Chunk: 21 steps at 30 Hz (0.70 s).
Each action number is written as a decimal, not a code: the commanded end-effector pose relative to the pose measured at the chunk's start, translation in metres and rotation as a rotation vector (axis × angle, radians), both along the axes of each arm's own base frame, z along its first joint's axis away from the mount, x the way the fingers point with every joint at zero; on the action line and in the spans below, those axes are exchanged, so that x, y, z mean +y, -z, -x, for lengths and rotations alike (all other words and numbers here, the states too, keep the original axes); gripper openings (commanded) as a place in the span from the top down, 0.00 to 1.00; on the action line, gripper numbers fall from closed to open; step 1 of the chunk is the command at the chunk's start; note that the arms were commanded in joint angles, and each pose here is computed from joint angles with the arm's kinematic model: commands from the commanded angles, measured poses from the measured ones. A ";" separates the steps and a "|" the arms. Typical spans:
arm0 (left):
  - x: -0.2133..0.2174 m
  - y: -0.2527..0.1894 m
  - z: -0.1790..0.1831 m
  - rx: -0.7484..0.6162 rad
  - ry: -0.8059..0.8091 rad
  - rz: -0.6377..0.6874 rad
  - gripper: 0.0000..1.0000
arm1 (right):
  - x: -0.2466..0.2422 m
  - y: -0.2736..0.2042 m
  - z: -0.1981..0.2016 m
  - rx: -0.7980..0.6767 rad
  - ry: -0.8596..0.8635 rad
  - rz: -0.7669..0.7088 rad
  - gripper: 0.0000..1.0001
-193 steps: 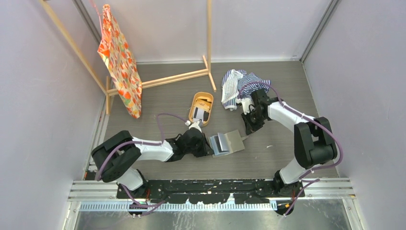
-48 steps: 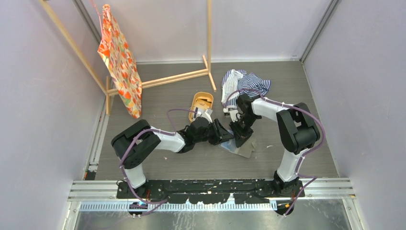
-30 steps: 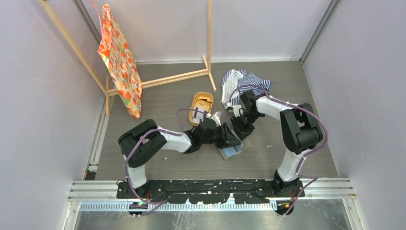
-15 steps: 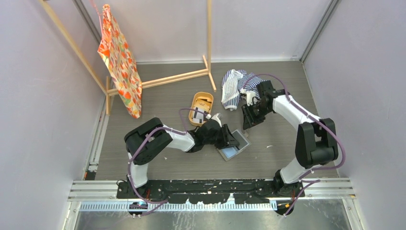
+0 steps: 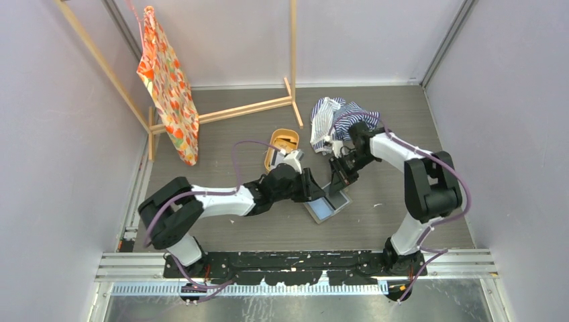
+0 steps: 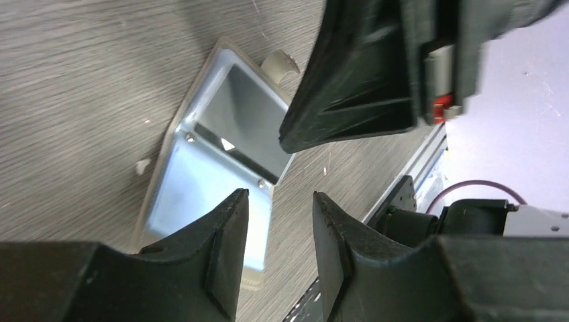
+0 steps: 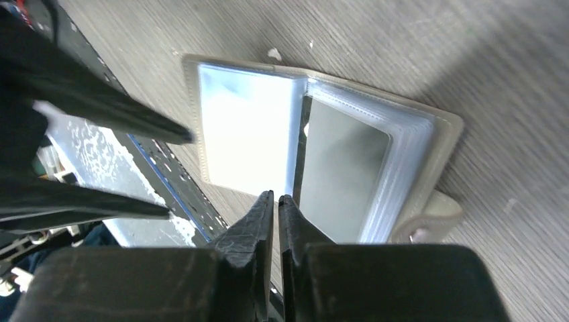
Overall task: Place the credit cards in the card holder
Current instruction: Move the storage box to the center of the board.
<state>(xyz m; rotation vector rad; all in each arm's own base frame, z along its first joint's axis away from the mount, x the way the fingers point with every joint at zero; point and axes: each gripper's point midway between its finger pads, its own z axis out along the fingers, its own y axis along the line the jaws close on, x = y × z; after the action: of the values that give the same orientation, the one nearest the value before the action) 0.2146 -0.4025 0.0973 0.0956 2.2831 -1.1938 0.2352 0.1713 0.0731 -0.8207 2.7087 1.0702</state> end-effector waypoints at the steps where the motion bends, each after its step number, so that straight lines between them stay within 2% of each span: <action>1: 0.033 0.001 -0.001 -0.098 -0.041 -0.090 0.58 | 0.008 0.012 0.005 0.010 -0.074 0.081 0.88; 5: 0.051 0.000 0.004 -0.111 -0.069 -0.106 0.58 | 0.013 0.020 0.007 -0.018 -0.114 0.131 0.88; 9: 0.075 -0.005 0.005 -0.141 -0.118 -0.132 0.58 | 0.024 0.021 0.023 -0.004 -0.183 0.110 0.88; 15: 0.119 -0.022 0.004 -0.202 -0.198 -0.188 0.56 | 0.038 0.041 0.029 0.022 -0.235 0.185 0.89; 21: 0.149 -0.022 0.008 -0.193 -0.252 -0.169 0.45 | 0.052 0.050 0.019 0.009 -0.220 0.210 0.88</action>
<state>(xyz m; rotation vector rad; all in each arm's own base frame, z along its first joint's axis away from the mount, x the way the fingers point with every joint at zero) 0.2045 -0.2787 0.1335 0.0233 2.1299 -0.9124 0.1955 0.2101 0.0207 -1.1976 2.8628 0.8800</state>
